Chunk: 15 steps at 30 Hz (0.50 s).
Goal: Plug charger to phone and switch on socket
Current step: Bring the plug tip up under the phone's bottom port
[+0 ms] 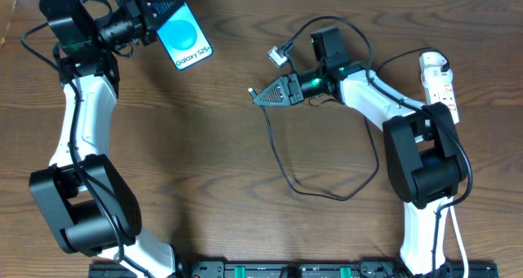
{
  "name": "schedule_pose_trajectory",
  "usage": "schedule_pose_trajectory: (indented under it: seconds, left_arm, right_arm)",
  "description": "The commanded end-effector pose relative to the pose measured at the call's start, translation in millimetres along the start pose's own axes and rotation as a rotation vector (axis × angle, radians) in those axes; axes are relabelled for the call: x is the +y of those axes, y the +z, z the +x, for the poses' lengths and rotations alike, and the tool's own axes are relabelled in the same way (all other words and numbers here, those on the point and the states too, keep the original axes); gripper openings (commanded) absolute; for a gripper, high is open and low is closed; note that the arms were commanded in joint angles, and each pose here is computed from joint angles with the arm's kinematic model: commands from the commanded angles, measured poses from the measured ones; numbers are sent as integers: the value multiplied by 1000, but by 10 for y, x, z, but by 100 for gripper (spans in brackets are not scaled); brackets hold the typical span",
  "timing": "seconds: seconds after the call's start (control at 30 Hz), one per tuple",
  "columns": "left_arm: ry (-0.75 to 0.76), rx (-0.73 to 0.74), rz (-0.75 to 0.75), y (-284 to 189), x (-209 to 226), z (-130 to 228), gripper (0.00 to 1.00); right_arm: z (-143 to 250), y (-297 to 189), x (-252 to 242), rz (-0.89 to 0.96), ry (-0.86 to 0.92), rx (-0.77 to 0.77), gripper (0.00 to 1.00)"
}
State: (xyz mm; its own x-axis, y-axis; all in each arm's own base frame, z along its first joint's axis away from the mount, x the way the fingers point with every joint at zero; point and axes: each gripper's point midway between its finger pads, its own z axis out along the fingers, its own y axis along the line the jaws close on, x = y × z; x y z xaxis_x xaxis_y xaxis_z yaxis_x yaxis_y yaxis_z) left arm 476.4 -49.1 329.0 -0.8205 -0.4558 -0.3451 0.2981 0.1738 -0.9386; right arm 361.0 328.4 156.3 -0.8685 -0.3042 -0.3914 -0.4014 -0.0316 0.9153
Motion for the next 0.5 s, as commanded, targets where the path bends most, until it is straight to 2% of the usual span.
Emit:
schedule_pose_trajectory:
  seconds: [0.0, 0.2, 0.3, 0.47]
  left_arm:
    - [42, -29, 3, -16, -171, -47, 7]
    - [41, -68, -12, -19, -148, -114, 7]
    - [41, -66, -11, -12, -148, -108, 7]
    - [41, -54, -6, 50, -161, -72, 7]
  right_arm:
    - [-4, 80, 281, -87, 11, 43, 1]
    - [-406, 238, 622, -73, -25, -16, 1]
    - [-541, 301, 893, -105, -100, -53, 1]
    - [-591, 373, 1055, -130, -105, -79, 1]
